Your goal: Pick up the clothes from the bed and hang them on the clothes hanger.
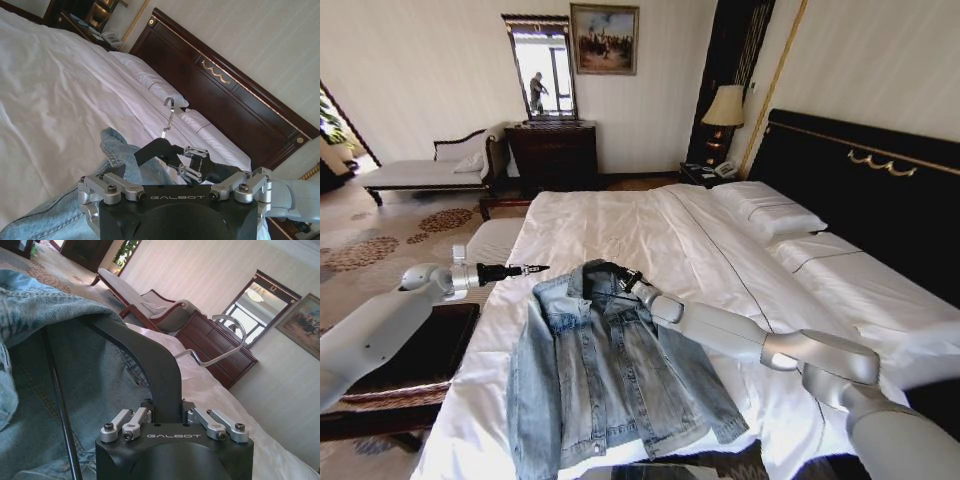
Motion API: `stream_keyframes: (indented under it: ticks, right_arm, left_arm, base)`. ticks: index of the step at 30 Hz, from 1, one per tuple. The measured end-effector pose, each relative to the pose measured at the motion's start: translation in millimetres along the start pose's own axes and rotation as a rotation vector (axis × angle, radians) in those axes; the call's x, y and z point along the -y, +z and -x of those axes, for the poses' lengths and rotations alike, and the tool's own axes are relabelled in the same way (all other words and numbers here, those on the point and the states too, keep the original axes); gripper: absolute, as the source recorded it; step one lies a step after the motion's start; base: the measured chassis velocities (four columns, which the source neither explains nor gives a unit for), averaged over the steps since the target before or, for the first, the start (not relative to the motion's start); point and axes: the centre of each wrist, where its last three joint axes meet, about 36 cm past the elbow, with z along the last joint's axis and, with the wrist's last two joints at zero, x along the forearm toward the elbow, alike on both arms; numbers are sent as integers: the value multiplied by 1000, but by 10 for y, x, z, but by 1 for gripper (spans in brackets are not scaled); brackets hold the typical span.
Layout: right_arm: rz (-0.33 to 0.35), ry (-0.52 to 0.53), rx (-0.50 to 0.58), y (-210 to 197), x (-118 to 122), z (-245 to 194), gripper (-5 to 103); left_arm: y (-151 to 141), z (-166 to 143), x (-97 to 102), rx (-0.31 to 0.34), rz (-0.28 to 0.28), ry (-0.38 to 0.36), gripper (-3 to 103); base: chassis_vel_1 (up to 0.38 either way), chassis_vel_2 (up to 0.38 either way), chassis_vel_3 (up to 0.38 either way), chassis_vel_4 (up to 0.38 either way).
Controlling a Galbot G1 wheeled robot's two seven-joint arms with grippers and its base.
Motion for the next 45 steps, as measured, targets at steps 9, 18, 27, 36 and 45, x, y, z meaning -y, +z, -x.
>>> stream_keyframes:
  ticks: [9, 18, 27, 36, 45]
  right_arm:
    - [-5, -65, 19, 10, -473, 231, 26]
    - [-185, -45, 8, 14, -460, 442, 26]
    - [-278, -53, 18, -39, -593, 619, 26]
    - [-246, -77, 15, -86, -649, 579, 26]
    - [-205, -75, -3, -128, -665, 559, 26]
  left_arm:
    - [153, 228, -96, -24, -11, 12, 100]
    - [314, 191, -143, -27, -14, -8, 100]
    - [459, 84, -174, -22, -25, -25, 100]
    - [874, 144, -355, -52, -61, -37, 100]
    - [1165, 145, -472, -82, -80, -48, 101]
  base:
    - [0, 0, 0, 0]
    - [0, 0, 0, 0]
    - [0, 0, 0, 0]
    - [0, 0, 0, 0]
    - [0, 0, 0, 0]
